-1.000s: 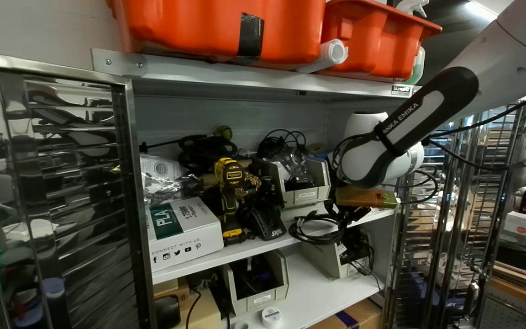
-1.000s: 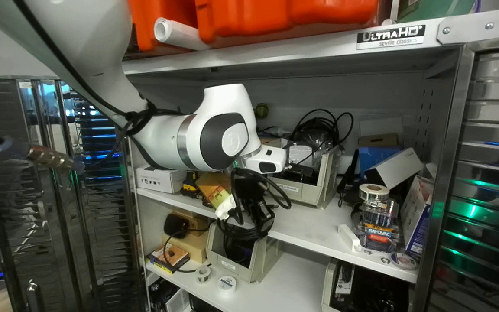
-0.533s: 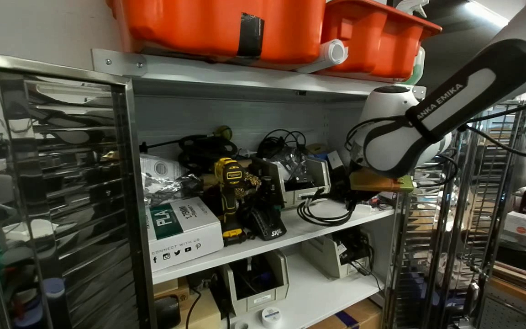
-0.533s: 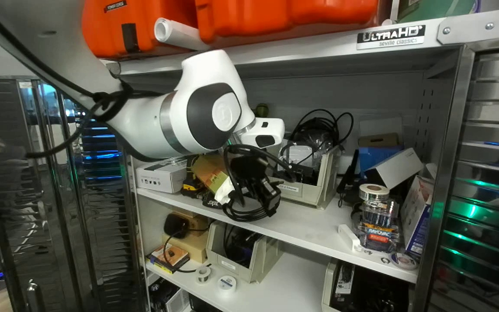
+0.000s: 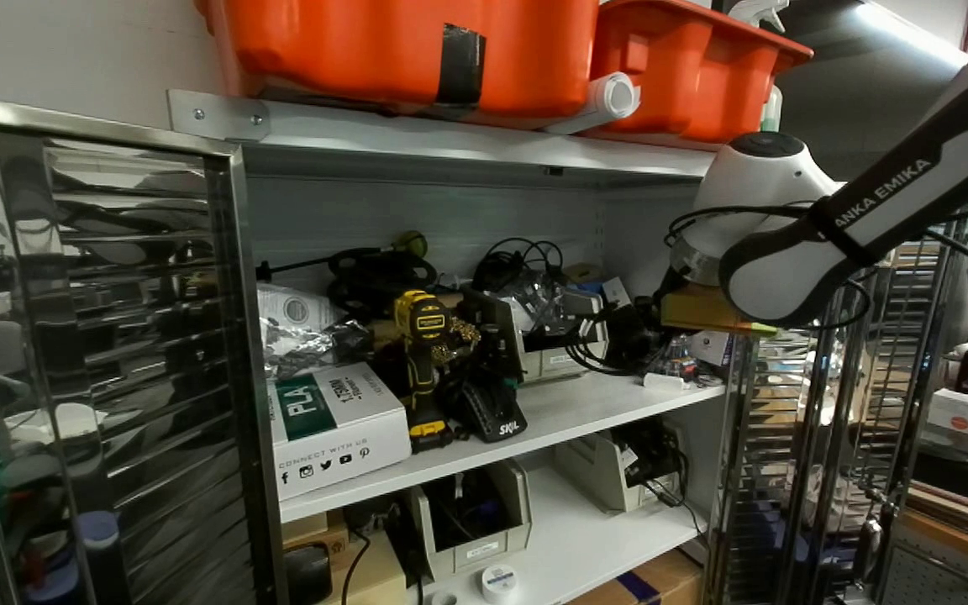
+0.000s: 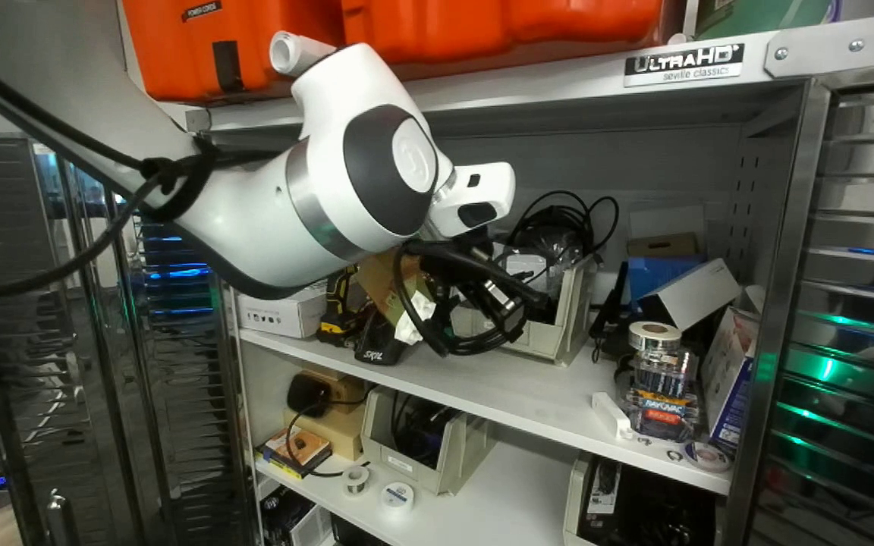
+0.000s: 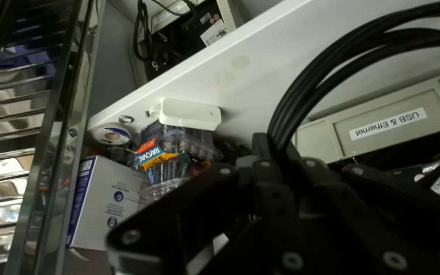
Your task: Put the cable in the storage box
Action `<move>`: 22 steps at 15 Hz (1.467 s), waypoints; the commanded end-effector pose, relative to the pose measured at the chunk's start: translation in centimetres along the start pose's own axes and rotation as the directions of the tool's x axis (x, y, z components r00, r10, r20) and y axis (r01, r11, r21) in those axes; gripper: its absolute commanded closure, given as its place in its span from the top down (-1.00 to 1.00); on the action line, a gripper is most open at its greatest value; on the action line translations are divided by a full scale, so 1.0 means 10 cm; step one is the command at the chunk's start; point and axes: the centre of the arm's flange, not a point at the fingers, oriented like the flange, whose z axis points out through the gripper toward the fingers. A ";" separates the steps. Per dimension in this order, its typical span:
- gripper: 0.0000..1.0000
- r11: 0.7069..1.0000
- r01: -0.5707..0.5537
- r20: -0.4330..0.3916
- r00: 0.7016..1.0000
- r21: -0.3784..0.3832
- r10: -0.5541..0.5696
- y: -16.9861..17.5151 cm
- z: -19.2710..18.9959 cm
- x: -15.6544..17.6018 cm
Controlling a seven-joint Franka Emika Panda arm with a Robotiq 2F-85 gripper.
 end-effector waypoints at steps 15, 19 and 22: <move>-0.96 0.962 -0.238 -0.247 0.932 0.131 0.264 -0.86 0.52 0.58; -0.96 0.966 -0.228 -0.291 0.922 0.126 0.255 -0.98 0.61 0.58; -0.96 0.967 -0.226 -0.314 0.915 0.121 0.253 -1.02 0.67 0.58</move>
